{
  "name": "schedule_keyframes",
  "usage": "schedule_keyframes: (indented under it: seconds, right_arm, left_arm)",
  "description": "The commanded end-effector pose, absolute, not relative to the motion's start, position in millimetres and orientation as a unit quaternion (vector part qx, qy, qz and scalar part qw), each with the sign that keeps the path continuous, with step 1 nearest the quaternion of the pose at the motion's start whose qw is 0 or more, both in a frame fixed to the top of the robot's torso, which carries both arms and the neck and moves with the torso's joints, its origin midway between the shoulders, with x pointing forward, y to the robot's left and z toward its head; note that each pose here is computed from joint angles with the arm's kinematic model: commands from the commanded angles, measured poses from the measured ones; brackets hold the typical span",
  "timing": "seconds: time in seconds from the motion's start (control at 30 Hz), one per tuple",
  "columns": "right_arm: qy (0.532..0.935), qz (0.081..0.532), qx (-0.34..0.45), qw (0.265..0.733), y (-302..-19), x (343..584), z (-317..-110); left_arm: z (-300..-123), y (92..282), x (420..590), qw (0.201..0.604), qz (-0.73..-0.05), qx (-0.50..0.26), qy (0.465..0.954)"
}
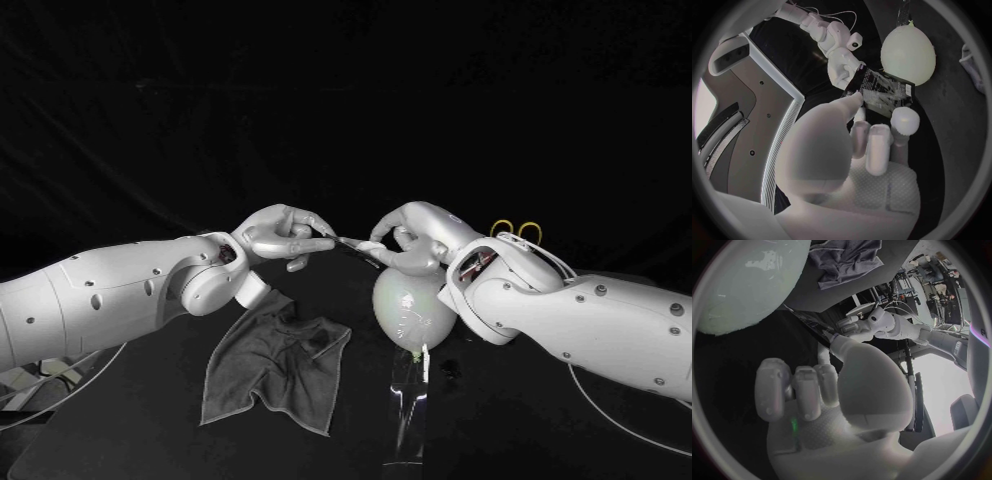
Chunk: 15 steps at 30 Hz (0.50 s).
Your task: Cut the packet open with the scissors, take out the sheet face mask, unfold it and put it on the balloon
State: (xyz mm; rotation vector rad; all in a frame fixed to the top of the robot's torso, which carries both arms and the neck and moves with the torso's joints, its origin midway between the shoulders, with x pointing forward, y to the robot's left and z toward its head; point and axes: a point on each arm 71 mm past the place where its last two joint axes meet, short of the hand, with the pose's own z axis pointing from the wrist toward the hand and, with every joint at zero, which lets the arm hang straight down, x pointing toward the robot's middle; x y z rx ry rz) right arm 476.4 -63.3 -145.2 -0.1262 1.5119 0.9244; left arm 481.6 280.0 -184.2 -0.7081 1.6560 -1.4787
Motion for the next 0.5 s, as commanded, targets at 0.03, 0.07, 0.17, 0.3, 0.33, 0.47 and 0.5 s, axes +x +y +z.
schedule_keyframes:
  seconds: [0.03,0.07,0.17,0.3,0.33,0.47,0.5]
  right_arm:
    - [0.640,0.410,-0.049,0.648,-67.3,476.7,-140.4]
    - [0.640,0.410,-0.049,0.648,-67.5,476.6,-140.2]
    - [0.636,0.414,-0.050,0.649,-68.0,475.3,-139.1]
    - [0.631,0.421,-0.052,0.650,-67.6,472.6,-137.5]
    - [0.629,0.423,-0.052,0.650,-67.4,471.8,-137.0]
    - [0.623,0.430,-0.055,0.651,-66.5,469.3,-135.5]
    - [0.622,0.433,-0.056,0.650,-66.1,468.7,-135.3]
  left_arm:
    - [-183.3,281.8,482.4,0.398,-0.581,-0.282,0.651]
    - [-183.3,281.8,482.4,0.399,-0.581,-0.282,0.651]
    - [-183.4,281.7,482.5,0.399,-0.581,-0.282,0.651]
    - [-183.5,281.8,482.7,0.399,-0.580,-0.283,0.651]
    - [-183.5,281.8,482.7,0.400,-0.580,-0.283,0.651]
    - [-183.5,281.8,482.8,0.400,-0.580,-0.283,0.651]
    - [-183.4,281.8,482.8,0.400,-0.580,-0.283,0.651]
